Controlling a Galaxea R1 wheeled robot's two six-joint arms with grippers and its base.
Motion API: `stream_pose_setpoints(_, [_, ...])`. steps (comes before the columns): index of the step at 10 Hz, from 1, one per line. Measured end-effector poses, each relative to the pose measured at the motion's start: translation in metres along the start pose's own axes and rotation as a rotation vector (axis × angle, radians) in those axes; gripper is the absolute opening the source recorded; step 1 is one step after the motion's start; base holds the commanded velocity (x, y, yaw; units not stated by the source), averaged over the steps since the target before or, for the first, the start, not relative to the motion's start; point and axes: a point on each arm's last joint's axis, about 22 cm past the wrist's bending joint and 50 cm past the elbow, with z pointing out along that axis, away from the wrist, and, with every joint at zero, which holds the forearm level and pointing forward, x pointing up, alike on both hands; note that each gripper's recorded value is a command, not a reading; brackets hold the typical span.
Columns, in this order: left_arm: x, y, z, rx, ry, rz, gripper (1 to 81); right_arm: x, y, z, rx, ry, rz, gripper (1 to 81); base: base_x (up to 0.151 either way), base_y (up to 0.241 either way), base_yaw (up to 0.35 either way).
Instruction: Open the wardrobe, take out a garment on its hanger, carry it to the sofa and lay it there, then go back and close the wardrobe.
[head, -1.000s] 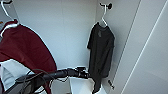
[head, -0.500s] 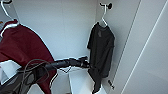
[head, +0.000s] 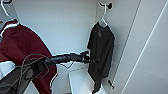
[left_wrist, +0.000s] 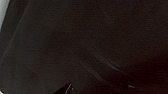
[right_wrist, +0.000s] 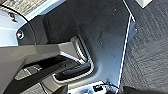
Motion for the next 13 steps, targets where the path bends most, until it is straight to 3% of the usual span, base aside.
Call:
stream_pose_setpoints(5, [0.069, 0.058, -0.012, -0.098, 0.129, -0.036, 81.1, 0.000, -0.004, 0.001, 0.006, 0.001, 0.000, 81.1, 0.000, 0.000, 0.000])
stream_pose_setpoints(9, [0.099, 0.078, -0.019, -0.162, 0.202, -0.194, 81.1, -0.001, -0.003, 0.001, 0.005, 0.001, 0.001, 81.1, 0.000, 0.000, 0.000])
stream_pose_setpoints(13, [0.119, 0.086, -0.026, -0.227, 0.263, -0.398, 81.1, 0.002, -0.006, 0.001, 0.011, 0.014, 0.006, 81.1, 0.000, 0.000, 0.000])
